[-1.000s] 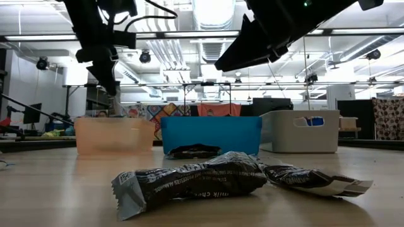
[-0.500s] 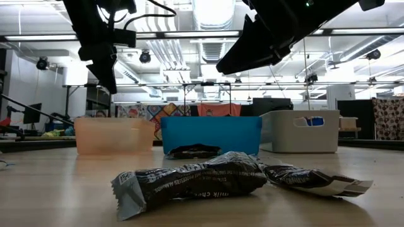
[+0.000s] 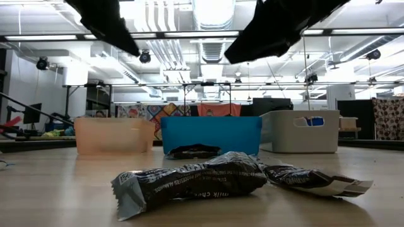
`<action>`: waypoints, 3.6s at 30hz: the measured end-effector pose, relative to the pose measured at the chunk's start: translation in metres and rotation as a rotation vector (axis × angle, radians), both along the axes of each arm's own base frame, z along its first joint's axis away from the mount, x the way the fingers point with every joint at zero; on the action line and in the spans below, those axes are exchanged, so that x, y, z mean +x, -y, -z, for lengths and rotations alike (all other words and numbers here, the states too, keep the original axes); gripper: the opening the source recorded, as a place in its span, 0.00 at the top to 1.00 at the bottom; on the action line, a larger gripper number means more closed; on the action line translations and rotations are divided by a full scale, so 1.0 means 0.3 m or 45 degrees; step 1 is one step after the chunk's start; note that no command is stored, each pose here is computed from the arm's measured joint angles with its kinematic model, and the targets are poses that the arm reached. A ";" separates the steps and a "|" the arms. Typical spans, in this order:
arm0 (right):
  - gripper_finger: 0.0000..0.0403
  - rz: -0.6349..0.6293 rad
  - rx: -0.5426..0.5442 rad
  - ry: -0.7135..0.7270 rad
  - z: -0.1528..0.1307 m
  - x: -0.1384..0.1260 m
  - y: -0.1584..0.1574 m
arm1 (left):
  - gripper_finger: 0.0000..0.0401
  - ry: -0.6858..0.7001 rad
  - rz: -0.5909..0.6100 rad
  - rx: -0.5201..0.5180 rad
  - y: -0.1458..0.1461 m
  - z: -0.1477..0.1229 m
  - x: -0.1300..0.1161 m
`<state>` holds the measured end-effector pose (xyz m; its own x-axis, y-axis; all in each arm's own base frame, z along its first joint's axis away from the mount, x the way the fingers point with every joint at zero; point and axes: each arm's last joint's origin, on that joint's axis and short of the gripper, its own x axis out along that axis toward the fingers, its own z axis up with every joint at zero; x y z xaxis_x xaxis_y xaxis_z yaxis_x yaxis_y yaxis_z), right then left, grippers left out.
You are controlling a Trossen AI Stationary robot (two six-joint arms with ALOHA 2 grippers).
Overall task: Sort candy
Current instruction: Put the brown chocolate bar into the blue bin
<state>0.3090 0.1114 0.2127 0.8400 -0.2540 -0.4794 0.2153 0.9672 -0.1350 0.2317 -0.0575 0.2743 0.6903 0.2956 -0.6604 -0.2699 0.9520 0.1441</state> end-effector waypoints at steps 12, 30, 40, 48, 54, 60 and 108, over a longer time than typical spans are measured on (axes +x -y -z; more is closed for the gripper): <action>0.52 -0.019 0.012 0.014 -0.017 -0.015 -0.016 | 0.68 0.269 0.166 0.073 0.211 0.181 0.096; 0.52 -0.064 0.052 0.008 -0.010 -0.023 -0.046 | 0.68 0.230 0.057 0.184 0.283 0.492 0.192; 0.52 -0.056 0.066 0.014 -0.010 -0.022 -0.046 | 0.68 0.226 -0.015 0.211 0.284 0.558 0.202; 0.52 -0.053 0.074 0.023 -0.011 -0.021 -0.047 | 0.68 0.211 -0.075 0.263 0.279 0.607 0.203; 0.52 -0.041 0.074 0.026 -0.011 -0.021 -0.046 | 0.68 0.227 -0.107 0.290 0.279 0.645 0.210; 0.52 -0.038 0.078 0.028 -0.011 -0.021 -0.046 | 0.68 0.242 -0.138 0.298 0.273 0.666 0.218; 0.52 -0.040 0.077 0.026 -0.011 -0.021 -0.046 | 1.00 0.083 0.092 0.191 0.273 0.630 0.206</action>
<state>0.3026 0.1252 0.2160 0.8568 -0.1986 -0.4759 0.1869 0.9797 -0.0722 0.2935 -0.1395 0.0854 0.7535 0.3352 -0.5657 -0.2148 0.9386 0.2700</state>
